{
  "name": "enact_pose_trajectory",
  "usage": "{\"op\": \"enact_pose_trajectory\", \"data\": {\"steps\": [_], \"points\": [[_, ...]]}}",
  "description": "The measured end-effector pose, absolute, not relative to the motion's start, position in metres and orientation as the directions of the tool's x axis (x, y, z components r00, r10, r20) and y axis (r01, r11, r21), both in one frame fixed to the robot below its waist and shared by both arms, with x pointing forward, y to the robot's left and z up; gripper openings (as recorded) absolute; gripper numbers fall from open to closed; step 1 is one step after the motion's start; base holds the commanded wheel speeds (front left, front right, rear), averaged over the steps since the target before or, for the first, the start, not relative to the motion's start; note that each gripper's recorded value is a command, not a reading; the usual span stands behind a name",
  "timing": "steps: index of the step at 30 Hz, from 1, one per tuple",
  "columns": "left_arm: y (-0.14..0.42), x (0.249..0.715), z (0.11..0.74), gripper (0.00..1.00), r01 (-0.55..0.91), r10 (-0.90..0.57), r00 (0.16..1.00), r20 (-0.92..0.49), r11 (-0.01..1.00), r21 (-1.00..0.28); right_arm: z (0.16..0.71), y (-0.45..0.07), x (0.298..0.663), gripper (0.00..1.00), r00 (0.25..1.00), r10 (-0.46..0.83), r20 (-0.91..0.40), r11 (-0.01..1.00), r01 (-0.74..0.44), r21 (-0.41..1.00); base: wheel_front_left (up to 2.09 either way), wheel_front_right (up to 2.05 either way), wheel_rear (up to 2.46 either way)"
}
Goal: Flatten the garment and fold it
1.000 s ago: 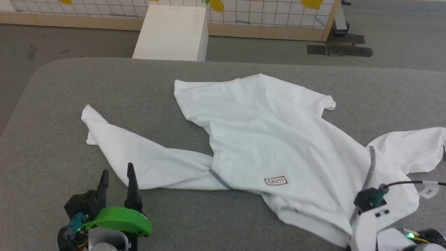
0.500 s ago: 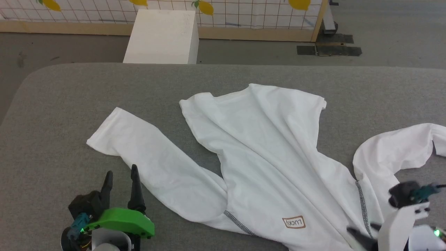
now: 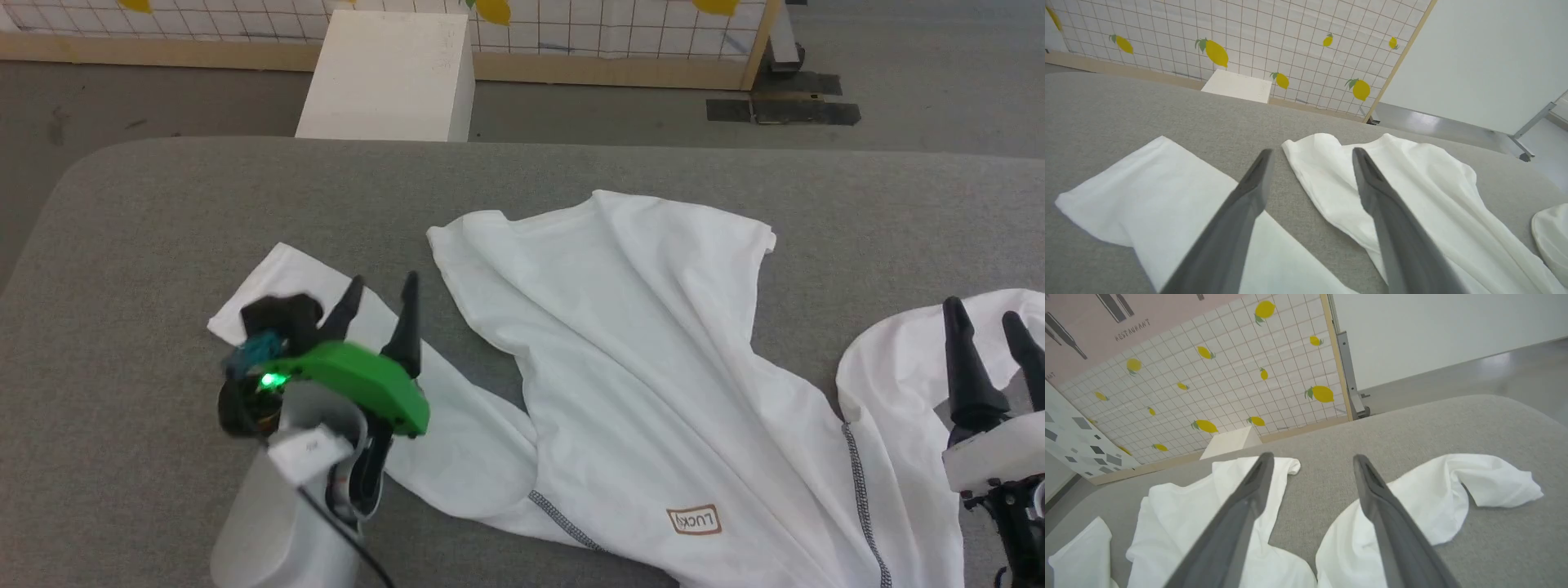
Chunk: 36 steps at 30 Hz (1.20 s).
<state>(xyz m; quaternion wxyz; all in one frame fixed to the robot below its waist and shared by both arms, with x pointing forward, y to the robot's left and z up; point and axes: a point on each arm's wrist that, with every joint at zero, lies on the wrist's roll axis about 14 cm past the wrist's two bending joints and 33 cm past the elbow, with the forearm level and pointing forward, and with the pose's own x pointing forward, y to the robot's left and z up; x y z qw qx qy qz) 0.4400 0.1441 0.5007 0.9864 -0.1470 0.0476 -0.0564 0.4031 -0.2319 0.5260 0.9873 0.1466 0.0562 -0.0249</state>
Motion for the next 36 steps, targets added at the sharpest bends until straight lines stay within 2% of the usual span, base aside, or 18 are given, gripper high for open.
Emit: {"op": "enact_pose_trajectory", "data": {"steps": [2,4,7,12,16,17,18,19,23,26,32,36], "points": [[0.121,0.452,0.49,1.0,0.147,-0.215,0.957,-0.195,0.939,-0.311,0.517,-0.232,0.403,1.0,0.991,-0.034,-0.129,0.948,0.073,0.309,0.0,0.0,0.0],[0.097,0.454,0.464,1.0,0.186,-0.298,0.875,-0.382,0.934,-0.304,0.505,-0.231,0.401,1.0,0.988,-0.037,-0.149,0.941,0.085,0.328,0.0,0.0,0.0],[0.079,0.455,0.438,1.0,0.193,-0.32,0.757,-0.569,0.943,-0.273,0.494,-0.235,0.399,1.0,0.984,-0.052,-0.168,0.934,0.108,0.341,0.0,0.0,0.0],[0.081,0.464,0.411,1.0,0.185,-0.249,0.641,-0.726,0.968,-0.169,0.479,-0.25,0.391,1.0,0.974,-0.102,-0.2,0.924,0.167,0.344,0.0,0.0,0.0],[0.077,0.454,0.383,1.0,0.208,-0.244,0.532,-0.811,0.966,-0.154,0.468,-0.264,0.381,1.0,0.962,-0.149,-0.229,0.916,0.222,0.334,0.0,0.0,0.0],[0.073,0.453,0.381,0.73,0.214,-0.263,0.514,-0.817,0.961,-0.175,0.466,-0.268,0.378,1.0,0.959,-0.162,-0.231,0.913,0.235,0.333,0.0,0.0,0.0],[0.071,0.456,0.38,0.13,0.216,-0.281,0.514,-0.811,0.957,-0.194,0.465,-0.271,0.376,1.0,0.957,-0.173,-0.235,0.912,0.245,0.329,0.0,0.0,0.0],[0.069,0.458,0.38,0.0,0.214,-0.29,0.521,-0.803,0.955,-0.206,0.464,-0.274,0.375,1.0,0.955,-0.182,-0.235,0.91,0.254,0.327,0.0,0.0,0.0],[0.071,0.477,0.383,0.0,0.198,-0.296,0.6,-0.743,0.955,-0.221,0.456,-0.279,0.373,1.0,0.947,-0.2,-0.253,0.907,0.276,0.317,0.0,0.0,0.0],[0.083,0.502,0.394,0.0,0.181,-0.268,0.692,-0.67,0.963,-0.198,0.451,-0.279,0.373,1.0,0.943,-0.203,-0.264,0.907,0.282,0.312,0.0,0.0,0.0],[0.129,0.587,0.471,0.0,0.165,-0.172,0.906,-0.386,0.985,-0.054,0.443,-0.274,0.384,1.0,0.942,-0.186,-0.28,0.913,0.271,0.306,0.0,0.0,0.0],[0.139,0.625,0.515,0.0,0.163,-0.155,0.963,-0.221,0.986,0.021,0.433,-0.272,0.388,1.0,0.937,-0.184,-0.296,0.912,0.276,0.304,0.0,0.0,0.0]]}}
